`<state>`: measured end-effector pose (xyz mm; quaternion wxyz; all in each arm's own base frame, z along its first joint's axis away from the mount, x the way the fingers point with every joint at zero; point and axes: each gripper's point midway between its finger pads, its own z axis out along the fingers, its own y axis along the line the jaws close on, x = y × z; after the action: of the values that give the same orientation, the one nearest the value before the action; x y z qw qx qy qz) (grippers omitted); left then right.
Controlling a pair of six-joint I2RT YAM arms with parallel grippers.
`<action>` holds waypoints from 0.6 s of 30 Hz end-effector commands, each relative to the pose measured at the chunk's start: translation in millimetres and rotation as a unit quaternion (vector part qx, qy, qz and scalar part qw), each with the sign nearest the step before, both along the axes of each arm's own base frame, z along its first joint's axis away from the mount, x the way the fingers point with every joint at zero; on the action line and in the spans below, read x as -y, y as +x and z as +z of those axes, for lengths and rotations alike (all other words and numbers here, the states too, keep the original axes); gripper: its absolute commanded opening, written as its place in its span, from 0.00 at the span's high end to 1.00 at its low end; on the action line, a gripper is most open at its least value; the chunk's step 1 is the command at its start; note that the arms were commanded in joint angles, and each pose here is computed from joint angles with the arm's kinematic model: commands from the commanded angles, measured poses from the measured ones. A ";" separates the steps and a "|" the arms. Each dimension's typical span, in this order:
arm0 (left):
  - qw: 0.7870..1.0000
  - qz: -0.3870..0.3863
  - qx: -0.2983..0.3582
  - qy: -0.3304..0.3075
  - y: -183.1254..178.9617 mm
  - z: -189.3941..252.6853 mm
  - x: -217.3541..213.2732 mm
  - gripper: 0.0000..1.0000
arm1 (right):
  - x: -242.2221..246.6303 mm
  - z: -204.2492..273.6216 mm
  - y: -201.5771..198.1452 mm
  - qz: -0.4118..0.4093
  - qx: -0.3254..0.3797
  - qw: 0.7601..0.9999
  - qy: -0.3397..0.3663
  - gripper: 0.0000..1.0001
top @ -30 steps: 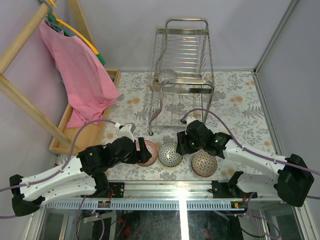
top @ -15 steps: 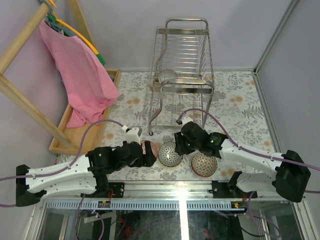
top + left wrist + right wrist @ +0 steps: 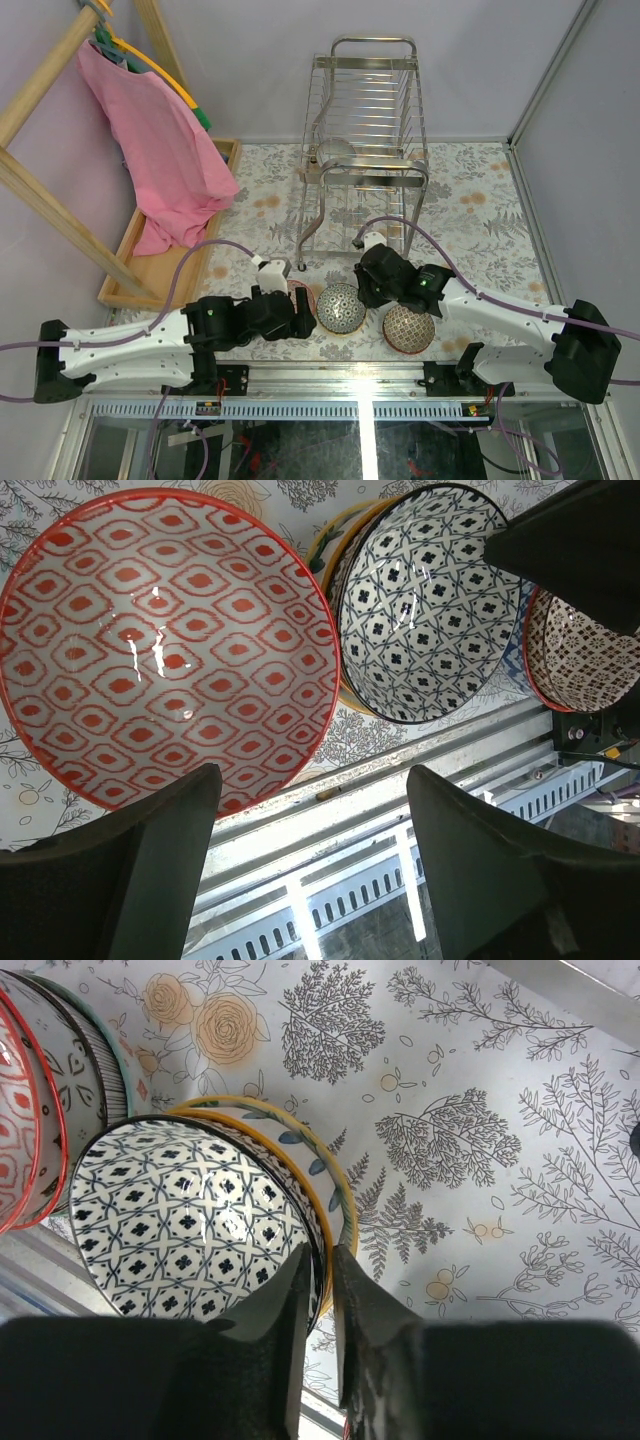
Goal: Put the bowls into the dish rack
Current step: Pick up the bowl from the center of the board.
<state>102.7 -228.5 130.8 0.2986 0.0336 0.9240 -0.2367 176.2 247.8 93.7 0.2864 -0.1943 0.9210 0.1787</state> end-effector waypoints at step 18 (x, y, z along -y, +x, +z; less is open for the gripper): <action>0.998 0.018 0.043 -0.035 11.9 33.2 31.2 0.26 | -0.2 71.4 12.6 -0.013 0.078 0.996 0.049 1.00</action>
<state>104.1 -242.6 140.8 0.3143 0.0395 0.9192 -0.2338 176.7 236.7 125.6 0.3197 -0.1958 0.9108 0.1731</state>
